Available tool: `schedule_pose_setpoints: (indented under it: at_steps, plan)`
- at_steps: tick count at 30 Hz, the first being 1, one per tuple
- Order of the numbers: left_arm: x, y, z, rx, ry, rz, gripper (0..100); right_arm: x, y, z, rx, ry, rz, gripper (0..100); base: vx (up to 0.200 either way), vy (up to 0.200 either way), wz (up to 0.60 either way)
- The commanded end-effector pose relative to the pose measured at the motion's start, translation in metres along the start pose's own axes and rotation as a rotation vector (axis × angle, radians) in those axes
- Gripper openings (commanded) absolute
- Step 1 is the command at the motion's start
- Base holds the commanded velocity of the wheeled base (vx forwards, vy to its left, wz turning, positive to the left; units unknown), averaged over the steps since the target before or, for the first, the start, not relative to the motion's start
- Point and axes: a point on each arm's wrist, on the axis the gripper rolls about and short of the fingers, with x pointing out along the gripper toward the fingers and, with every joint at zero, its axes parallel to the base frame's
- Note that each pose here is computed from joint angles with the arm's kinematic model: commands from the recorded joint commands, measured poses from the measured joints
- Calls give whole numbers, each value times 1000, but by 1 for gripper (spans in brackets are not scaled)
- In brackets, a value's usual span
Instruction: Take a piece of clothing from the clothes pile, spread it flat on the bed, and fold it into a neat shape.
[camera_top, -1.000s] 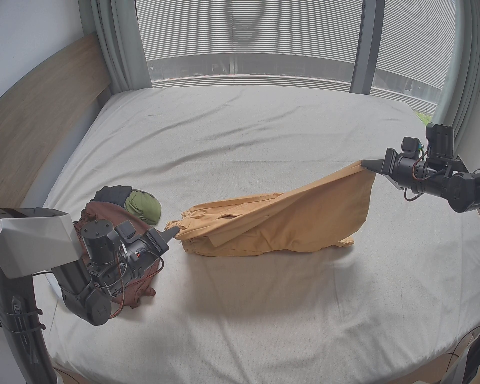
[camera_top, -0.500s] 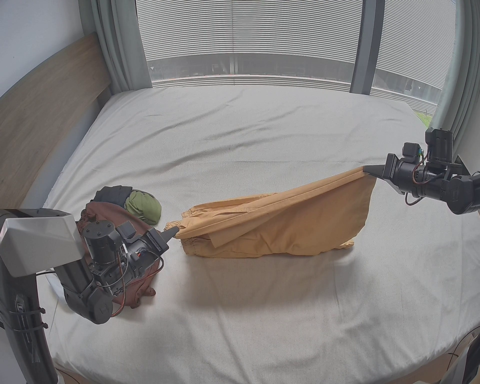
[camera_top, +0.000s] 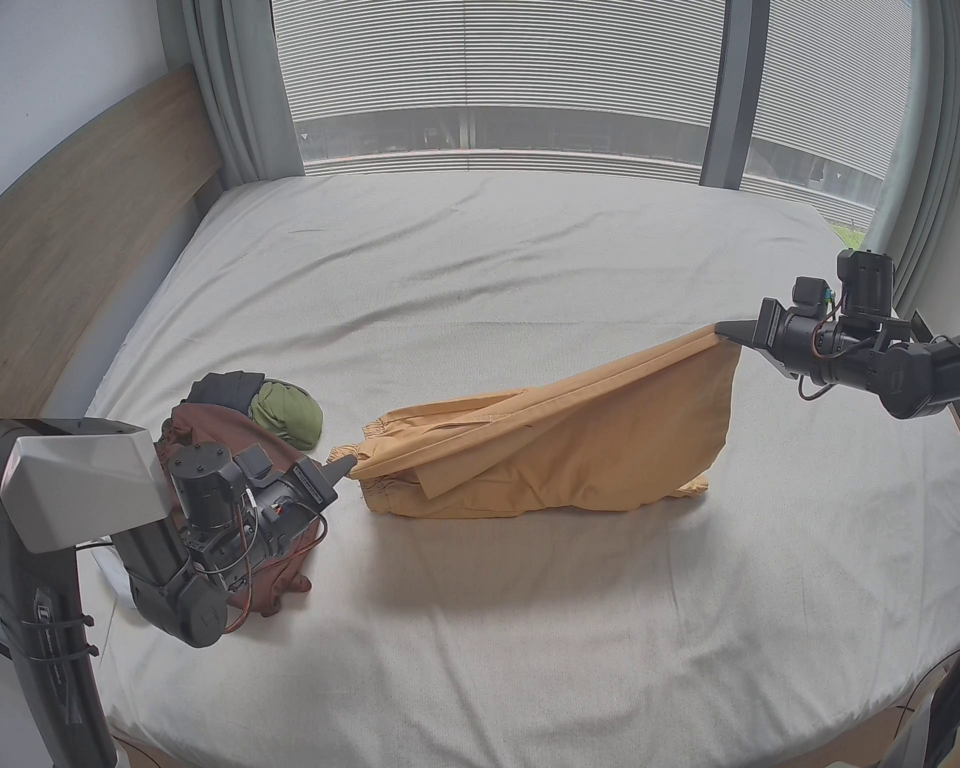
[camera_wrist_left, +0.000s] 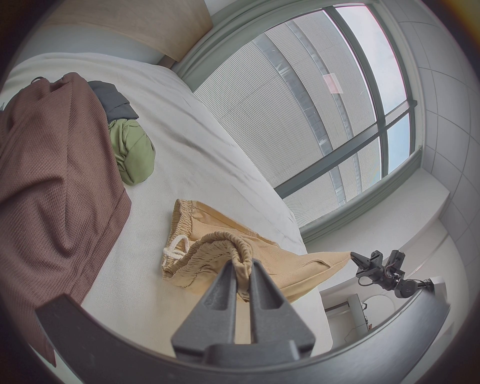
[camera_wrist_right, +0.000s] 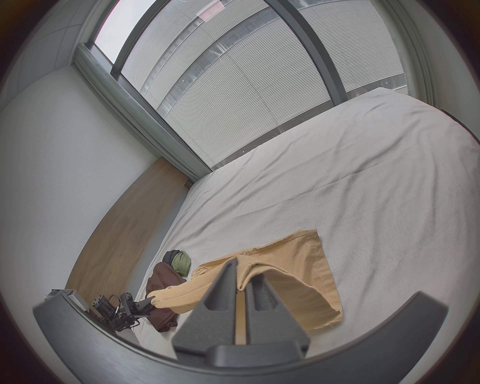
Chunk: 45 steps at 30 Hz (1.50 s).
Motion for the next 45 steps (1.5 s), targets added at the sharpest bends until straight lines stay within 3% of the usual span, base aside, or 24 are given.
schedule_pose_setpoints:
  at_steps: [1, 31, 33, 45]
  plan:
    - [5, 5, -3, -1, 6, 3, 0, 20, -10, -7, 12, 29, -3, 0, 0, 0, 0]
    - [40, 21, -3, -41, -32, -25, 0, 88, -35, -15, 11, 25, -40, 0, 0, 0, 0]
    - [50, 25, -1, -40, -81, -11, 0, 99, -38, -20, 12, 24, -48, 0, 0, 0, 0]
    - [74, 36, 3, -33, -130, -35, 0, 117, -47, -17, 19, -6, -43, 0, 0, 0, 0]
